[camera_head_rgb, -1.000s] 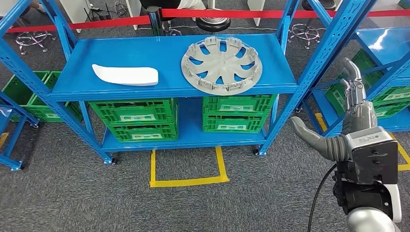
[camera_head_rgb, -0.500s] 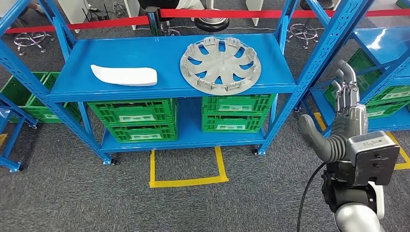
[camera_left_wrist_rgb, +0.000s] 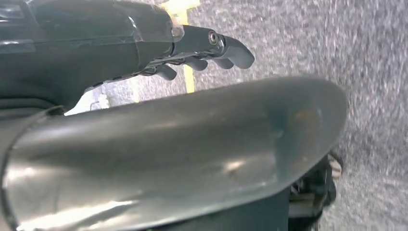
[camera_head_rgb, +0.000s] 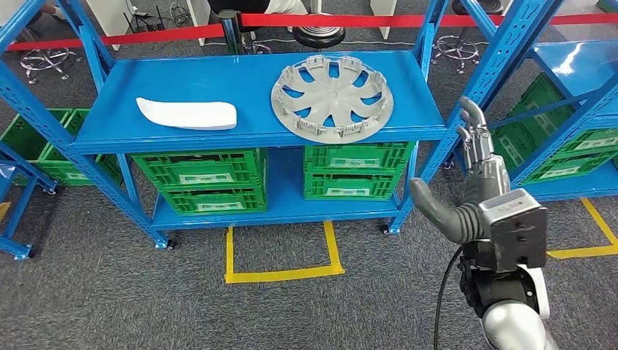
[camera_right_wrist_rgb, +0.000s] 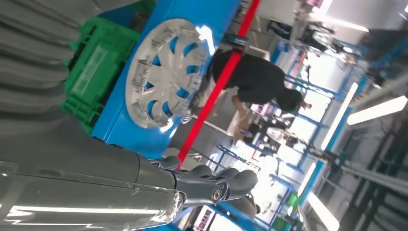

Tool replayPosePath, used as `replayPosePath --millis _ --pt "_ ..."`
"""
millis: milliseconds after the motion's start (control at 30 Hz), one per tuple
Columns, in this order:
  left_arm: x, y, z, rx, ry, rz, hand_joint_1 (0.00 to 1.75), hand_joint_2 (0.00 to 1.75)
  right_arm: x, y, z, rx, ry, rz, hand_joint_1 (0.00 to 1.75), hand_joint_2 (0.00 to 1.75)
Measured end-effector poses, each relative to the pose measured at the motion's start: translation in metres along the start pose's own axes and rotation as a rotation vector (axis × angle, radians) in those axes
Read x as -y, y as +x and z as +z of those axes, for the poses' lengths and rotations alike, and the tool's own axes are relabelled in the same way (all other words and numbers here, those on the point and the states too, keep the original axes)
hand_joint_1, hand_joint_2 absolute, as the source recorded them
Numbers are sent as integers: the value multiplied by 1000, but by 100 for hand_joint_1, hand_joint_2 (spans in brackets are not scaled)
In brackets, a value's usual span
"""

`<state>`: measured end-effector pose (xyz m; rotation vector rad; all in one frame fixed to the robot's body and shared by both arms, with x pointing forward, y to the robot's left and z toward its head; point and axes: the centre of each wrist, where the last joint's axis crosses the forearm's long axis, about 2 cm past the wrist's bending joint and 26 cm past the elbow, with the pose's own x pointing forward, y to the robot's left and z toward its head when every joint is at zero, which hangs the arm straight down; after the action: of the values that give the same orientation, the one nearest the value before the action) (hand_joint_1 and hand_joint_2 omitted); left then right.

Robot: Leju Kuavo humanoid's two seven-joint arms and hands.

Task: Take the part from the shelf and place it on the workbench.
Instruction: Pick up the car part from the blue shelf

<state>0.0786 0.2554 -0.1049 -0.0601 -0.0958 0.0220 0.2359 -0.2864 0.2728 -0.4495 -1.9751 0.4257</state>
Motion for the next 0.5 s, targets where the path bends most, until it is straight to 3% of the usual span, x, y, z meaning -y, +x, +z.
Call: replayPosePath --millis 233,500 --pt "17 0 0 102 -36 9 0 0 -7 7 -11 38 29 -19 0 175" --pt "15 0 0 106 -25 40 0 0 -17 6 -16 74 19 -59 0 175"
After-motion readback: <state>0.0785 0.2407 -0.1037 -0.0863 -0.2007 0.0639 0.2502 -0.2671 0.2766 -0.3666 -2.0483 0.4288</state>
